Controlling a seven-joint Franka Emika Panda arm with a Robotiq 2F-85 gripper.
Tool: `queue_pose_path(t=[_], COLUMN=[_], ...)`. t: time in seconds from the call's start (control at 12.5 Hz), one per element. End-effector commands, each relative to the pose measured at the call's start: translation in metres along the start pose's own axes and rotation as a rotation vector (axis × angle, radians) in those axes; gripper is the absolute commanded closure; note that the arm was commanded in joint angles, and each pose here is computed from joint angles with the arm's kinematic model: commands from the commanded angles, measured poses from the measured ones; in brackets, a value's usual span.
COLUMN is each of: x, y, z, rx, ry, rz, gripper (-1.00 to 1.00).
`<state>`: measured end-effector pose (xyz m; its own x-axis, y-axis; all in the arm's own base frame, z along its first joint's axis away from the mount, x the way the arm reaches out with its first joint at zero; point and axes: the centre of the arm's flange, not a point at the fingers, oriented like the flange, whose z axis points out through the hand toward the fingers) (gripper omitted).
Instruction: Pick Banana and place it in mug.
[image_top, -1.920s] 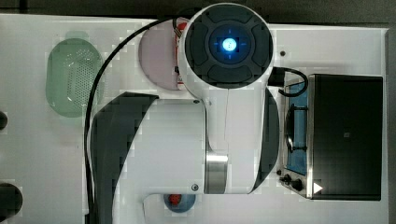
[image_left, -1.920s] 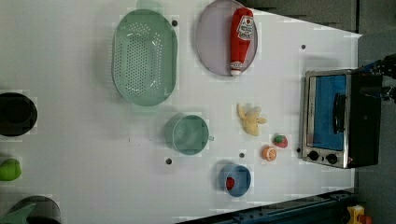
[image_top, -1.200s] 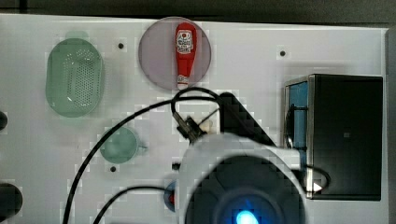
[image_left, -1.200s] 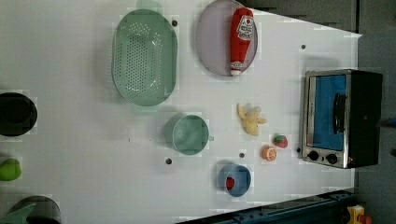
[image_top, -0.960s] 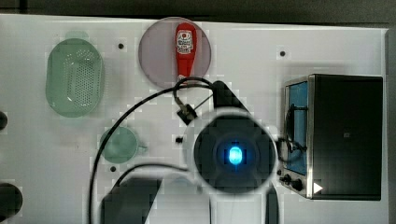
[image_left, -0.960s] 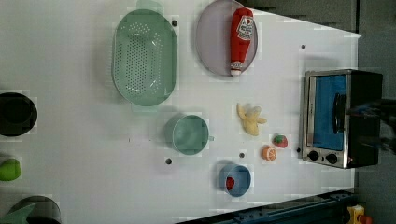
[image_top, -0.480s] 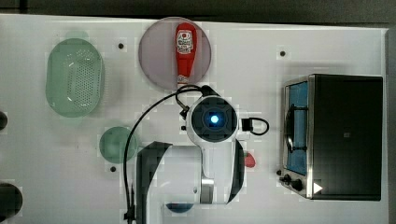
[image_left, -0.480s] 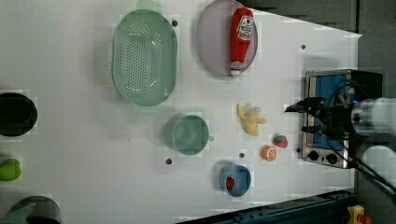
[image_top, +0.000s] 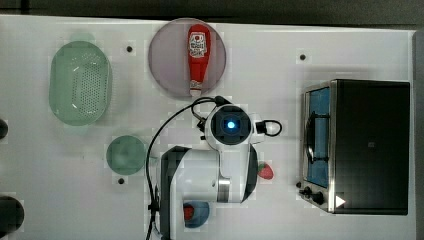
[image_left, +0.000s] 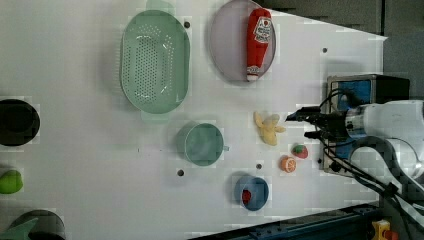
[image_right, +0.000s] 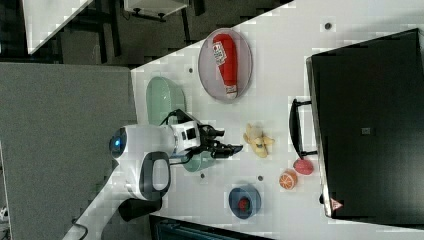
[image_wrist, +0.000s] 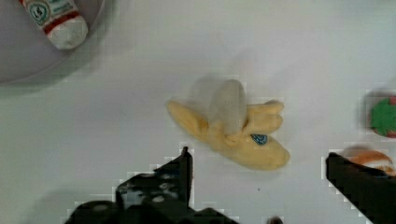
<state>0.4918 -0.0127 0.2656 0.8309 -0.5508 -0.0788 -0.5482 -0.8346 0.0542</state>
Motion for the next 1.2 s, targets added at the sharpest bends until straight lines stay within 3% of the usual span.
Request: queue_pose_path(t=[0.08, 0.64, 0.88, 1.04, 1.2], x=[0.000, 0.005, 0.009, 0.008, 0.010], y=[0.001, 0.002, 0.004, 0.004, 0.003], z=[0.045, 0.118, 0.121, 0.120, 0.112], rx=[0.001, 0.027, 0.031, 0.033, 0.041], ry=[-0.010, 0.045, 0.056, 0.060, 0.074], rz=[-0.056, -0.054, -0.047, -0.048, -0.047], gripper=[-1.00, -1.00, -0.18, 0.25, 0.26])
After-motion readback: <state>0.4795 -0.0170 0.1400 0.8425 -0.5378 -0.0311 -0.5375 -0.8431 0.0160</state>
